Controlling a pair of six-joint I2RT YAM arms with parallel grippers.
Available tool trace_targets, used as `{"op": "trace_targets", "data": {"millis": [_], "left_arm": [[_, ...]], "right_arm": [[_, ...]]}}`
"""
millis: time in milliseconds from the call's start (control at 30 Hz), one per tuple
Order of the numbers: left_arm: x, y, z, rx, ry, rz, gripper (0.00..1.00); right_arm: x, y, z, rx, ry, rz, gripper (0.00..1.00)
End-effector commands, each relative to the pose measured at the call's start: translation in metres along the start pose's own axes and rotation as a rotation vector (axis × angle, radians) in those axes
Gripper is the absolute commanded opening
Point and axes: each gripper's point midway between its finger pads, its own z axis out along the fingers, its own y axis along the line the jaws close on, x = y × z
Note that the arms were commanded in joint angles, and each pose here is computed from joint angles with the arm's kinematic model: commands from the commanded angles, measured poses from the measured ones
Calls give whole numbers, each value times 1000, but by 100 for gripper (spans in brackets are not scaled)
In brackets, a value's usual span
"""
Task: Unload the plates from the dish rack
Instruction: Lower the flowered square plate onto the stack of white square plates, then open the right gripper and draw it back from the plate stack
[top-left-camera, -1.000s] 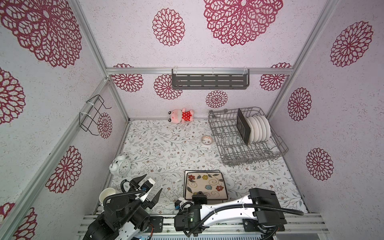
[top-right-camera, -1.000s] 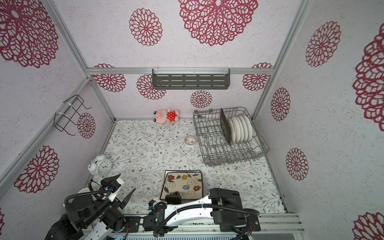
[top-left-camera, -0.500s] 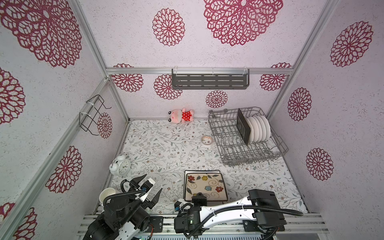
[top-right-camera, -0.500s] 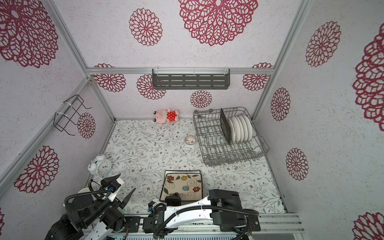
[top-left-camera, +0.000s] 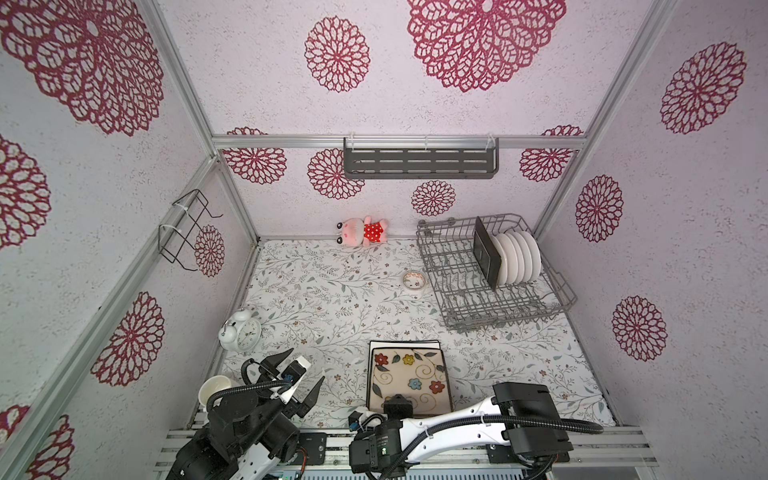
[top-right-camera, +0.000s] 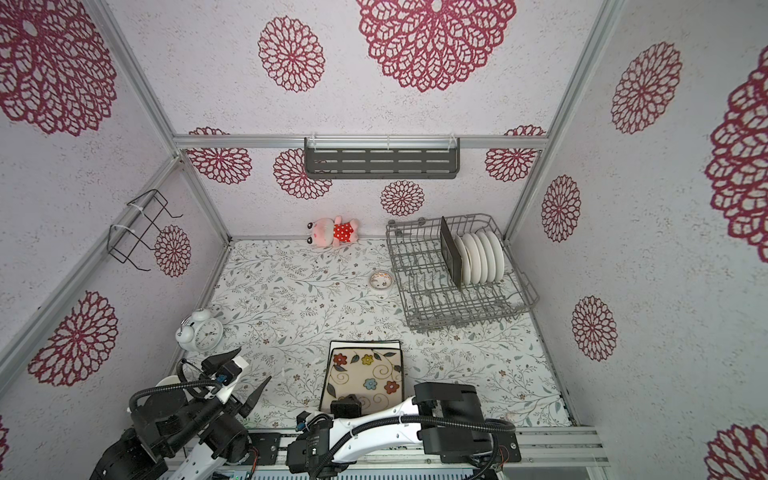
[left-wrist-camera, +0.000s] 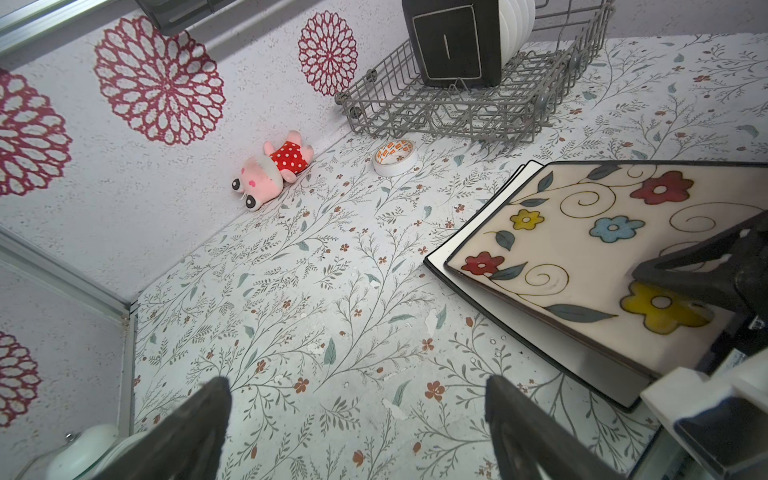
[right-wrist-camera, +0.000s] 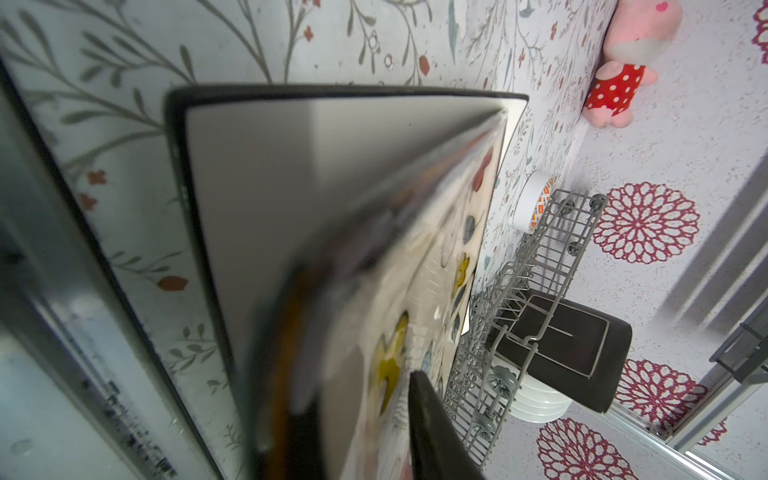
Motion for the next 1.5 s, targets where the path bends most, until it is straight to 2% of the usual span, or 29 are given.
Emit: {"op": "trace_targets", "data": {"millis": [0,133,200,400,667,1167,1467], "left_arm": [[-4,2,1,-12,-21,13,97],[-3,2,1,-14,-20,13,98],[-4,2,1,-15,-21,11,97],[-3,2,1,-15,-19,11,97],[-3,3,1,-17,-19,11,97],[-2,4,3,-26,-15,7,97],[-2,4,3,-29,-16,5,97]], "right_arm": [[2,-9,-1,35,1,-21,27],[7,-5,1,21,9,-26,28],[8,-2,1,5,9,-26,35],[10,2,4,-3,7,-38,40],[7,6,6,-19,-3,-35,42],[30,9,4,-53,25,-45,43],[15,14,0,-83,-14,-36,46]]}}
